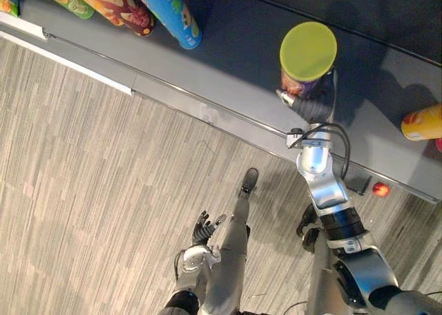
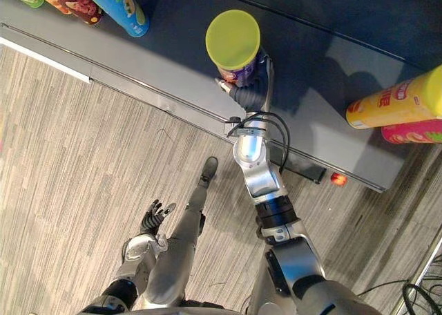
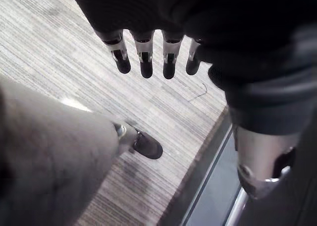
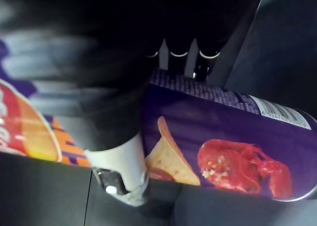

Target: Put the gum and the chips on the shelf.

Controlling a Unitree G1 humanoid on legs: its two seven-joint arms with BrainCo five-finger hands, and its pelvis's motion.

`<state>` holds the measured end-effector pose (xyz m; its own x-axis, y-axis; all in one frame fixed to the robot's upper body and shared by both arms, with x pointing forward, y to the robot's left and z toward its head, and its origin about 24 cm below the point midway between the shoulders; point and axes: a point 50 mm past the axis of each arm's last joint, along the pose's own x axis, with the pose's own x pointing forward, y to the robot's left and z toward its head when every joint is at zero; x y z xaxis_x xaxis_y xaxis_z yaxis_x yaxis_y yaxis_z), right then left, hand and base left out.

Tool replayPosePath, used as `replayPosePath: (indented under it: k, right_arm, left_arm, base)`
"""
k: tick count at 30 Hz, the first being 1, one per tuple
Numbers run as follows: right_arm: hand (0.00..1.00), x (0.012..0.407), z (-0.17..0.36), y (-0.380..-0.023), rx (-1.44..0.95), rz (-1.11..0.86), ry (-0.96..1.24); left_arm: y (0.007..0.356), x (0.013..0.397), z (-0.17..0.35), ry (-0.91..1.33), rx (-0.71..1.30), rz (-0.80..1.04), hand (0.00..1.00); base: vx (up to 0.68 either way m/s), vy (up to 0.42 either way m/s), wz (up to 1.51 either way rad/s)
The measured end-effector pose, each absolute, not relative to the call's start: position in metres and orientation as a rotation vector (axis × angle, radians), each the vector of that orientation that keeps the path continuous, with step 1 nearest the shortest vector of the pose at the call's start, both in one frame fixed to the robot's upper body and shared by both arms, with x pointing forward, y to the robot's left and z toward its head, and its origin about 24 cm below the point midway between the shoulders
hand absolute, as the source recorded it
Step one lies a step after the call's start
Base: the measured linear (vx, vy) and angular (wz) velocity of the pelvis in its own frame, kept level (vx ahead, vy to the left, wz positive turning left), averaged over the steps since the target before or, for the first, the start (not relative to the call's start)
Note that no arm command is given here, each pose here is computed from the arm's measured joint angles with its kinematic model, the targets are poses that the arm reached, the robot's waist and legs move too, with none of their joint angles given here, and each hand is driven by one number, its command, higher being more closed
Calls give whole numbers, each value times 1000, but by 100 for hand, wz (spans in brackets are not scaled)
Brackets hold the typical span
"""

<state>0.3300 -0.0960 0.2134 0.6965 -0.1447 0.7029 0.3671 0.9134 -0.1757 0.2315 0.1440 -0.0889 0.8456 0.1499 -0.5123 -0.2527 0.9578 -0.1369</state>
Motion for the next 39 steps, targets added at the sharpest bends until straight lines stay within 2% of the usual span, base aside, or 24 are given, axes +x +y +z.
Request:
replayPosePath:
  k: [38,39]
  right_arm:
    - [100,343,207,-84,-437,-174,-698]
    - [0,343,207,-84,-437,-173,-698]
  left_arm:
    - [144,232,-90,532,-183,199,0]
    - [144,232,-90,532,-183,199,0]
  base:
    - [11,-45,0]
    - [0,0,0]
